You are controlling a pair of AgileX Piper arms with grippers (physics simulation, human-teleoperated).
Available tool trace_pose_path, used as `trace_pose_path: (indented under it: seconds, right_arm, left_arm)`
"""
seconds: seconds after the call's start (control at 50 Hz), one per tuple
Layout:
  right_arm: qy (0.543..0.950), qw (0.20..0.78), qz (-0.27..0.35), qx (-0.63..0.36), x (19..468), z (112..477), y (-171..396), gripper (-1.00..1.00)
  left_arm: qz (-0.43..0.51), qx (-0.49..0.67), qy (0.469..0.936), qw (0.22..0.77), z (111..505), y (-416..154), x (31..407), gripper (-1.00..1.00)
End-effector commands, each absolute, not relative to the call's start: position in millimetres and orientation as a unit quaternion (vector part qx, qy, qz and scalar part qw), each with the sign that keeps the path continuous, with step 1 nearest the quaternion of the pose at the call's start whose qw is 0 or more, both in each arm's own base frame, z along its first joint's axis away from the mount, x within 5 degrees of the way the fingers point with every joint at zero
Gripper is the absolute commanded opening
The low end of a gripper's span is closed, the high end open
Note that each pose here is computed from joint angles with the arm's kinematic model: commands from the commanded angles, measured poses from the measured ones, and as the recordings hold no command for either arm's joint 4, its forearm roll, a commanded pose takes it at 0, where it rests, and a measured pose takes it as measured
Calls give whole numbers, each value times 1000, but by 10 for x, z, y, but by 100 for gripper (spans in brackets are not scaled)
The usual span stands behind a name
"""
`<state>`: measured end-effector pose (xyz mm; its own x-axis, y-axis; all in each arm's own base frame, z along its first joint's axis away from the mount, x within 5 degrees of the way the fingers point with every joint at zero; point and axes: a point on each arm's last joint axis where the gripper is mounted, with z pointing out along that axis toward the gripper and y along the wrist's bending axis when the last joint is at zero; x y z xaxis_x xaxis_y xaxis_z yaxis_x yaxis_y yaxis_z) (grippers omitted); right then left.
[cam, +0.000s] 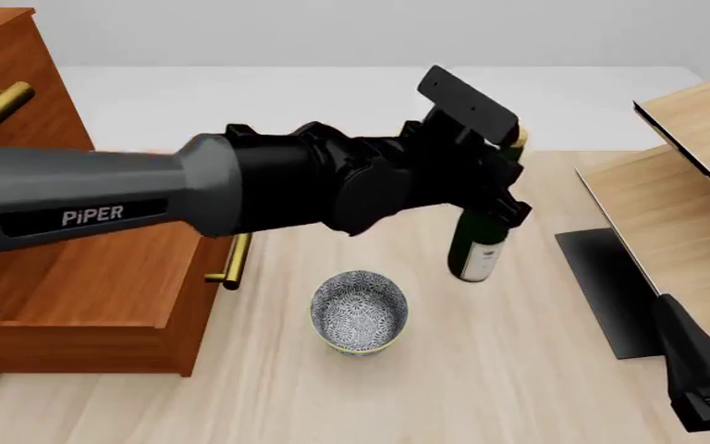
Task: Put the wine bottle in the bottom drawer of the cabinet.
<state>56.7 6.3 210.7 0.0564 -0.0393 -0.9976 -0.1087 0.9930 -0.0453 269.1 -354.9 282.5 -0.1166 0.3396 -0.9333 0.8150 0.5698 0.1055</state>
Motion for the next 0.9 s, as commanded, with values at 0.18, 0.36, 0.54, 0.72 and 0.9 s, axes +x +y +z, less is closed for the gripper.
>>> trace_pose_path:
  seconds: [0.18,0.36,0.54,0.72,0.9]
  right_arm:
    - [688,724,23,-53,571,2103,62,100]
    - [687,724,23,-57,570,2104,66,100]
    - [689,722,24,-56,585,2105,66,100]
    - [689,722,26,-58,582,2104,71,100]
    - [689,722,26,-60,590,2105,73,100]
  left_arm:
    - [-223,400,678,575,3509,-3256,2569,-100]
    - [-210,391,670,596,3831,-3025,2567,-100]
    - [-193,379,663,616,4178,-2717,2526,-100]
    - [-176,349,658,643,4519,-2256,2396,-100]
    - [-158,333,652,663,4685,-1969,2307,-100]
